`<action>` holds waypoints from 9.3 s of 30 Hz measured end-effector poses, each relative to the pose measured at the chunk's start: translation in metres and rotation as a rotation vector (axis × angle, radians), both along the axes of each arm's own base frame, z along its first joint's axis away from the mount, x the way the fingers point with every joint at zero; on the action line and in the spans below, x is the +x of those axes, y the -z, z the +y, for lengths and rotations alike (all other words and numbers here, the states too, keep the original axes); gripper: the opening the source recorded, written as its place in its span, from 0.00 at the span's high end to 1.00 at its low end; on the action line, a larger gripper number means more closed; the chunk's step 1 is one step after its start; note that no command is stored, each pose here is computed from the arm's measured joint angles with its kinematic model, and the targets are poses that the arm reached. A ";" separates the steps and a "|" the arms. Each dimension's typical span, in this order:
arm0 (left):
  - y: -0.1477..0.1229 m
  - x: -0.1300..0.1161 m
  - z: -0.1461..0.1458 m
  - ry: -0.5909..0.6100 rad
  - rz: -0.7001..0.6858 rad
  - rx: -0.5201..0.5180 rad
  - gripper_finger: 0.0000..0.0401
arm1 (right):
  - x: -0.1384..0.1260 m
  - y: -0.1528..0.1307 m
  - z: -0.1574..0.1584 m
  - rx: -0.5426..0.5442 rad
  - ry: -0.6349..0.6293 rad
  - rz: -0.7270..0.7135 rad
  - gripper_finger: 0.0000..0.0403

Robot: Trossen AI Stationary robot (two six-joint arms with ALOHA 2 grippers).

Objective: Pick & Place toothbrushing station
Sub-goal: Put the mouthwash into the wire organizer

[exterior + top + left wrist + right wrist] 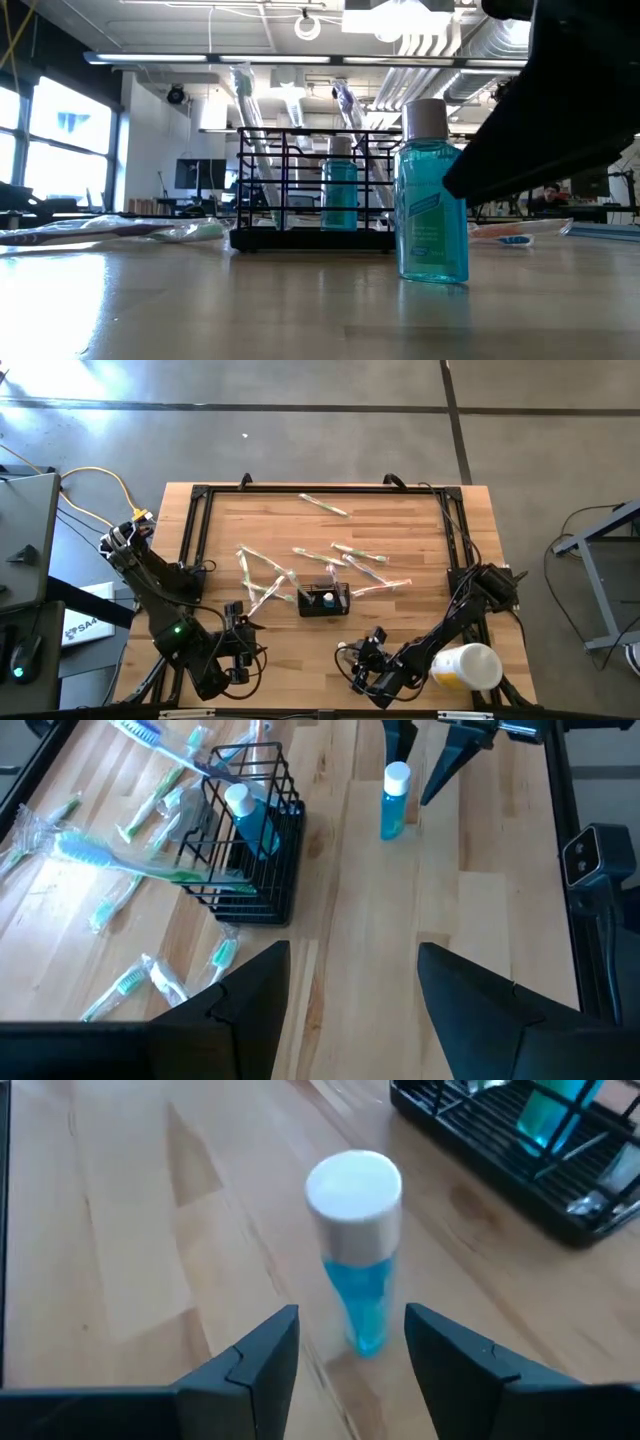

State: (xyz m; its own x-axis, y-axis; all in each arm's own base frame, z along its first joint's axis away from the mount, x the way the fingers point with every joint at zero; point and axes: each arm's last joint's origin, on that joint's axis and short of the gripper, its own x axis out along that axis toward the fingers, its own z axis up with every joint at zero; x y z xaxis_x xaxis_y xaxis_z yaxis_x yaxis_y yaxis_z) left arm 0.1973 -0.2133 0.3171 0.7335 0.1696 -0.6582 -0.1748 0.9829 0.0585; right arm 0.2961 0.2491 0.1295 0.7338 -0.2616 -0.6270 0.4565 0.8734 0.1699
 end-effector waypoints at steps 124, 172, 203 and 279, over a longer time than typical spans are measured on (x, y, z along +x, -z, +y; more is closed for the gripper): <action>0.056 0.049 -0.048 0.118 -0.346 0.081 0.47 | 0.008 -0.097 -0.007 0.015 -0.430 -0.180 0.85; 0.097 0.140 0.037 0.203 -0.682 -0.115 0.22 | 0.024 -0.077 -0.036 -0.163 -0.322 -0.060 0.85; 0.101 0.161 0.026 0.289 -0.668 0.017 0.62 | 0.024 -0.076 -0.036 -0.169 -0.347 -0.041 0.85; 0.095 0.165 0.026 0.358 -0.688 0.091 0.81 | 0.020 -0.073 -0.035 -0.171 -0.384 0.005 0.75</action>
